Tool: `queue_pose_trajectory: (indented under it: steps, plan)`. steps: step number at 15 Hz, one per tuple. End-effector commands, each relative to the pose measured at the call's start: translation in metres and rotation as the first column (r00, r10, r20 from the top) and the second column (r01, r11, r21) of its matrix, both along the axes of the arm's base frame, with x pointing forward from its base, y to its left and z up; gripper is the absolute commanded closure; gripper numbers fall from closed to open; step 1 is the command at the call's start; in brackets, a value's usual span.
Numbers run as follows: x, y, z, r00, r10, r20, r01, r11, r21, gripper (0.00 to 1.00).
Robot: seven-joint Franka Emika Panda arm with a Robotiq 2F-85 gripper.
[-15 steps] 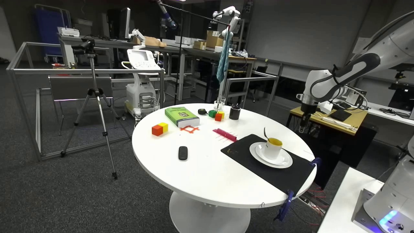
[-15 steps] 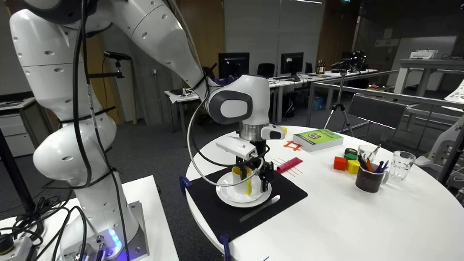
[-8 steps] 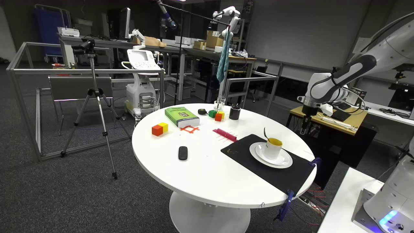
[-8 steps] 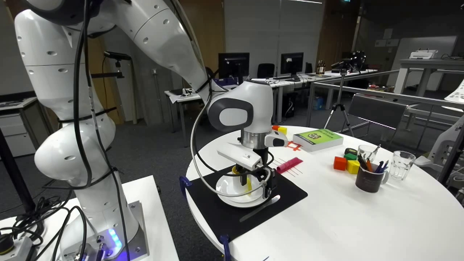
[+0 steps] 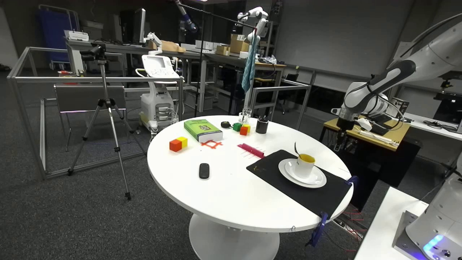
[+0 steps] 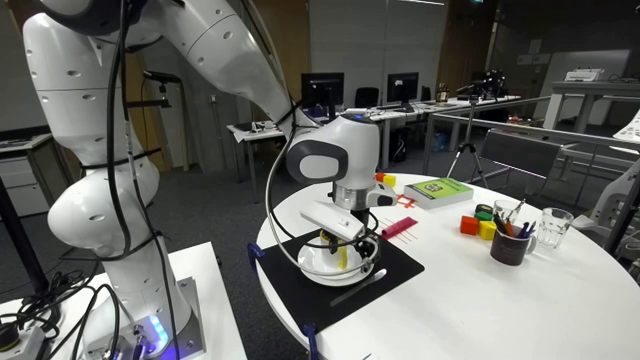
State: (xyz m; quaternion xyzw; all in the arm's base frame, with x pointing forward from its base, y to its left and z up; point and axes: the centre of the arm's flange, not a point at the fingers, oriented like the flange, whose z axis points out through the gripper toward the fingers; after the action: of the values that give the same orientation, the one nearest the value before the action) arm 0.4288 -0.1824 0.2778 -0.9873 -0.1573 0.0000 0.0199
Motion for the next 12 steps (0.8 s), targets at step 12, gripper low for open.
queue_pose_trajectory:
  steps: [12]
  plan:
    - [0.011, 0.013, -0.041, 0.979, -0.201, 0.029, 0.202, 0.978, -0.053, 0.0]
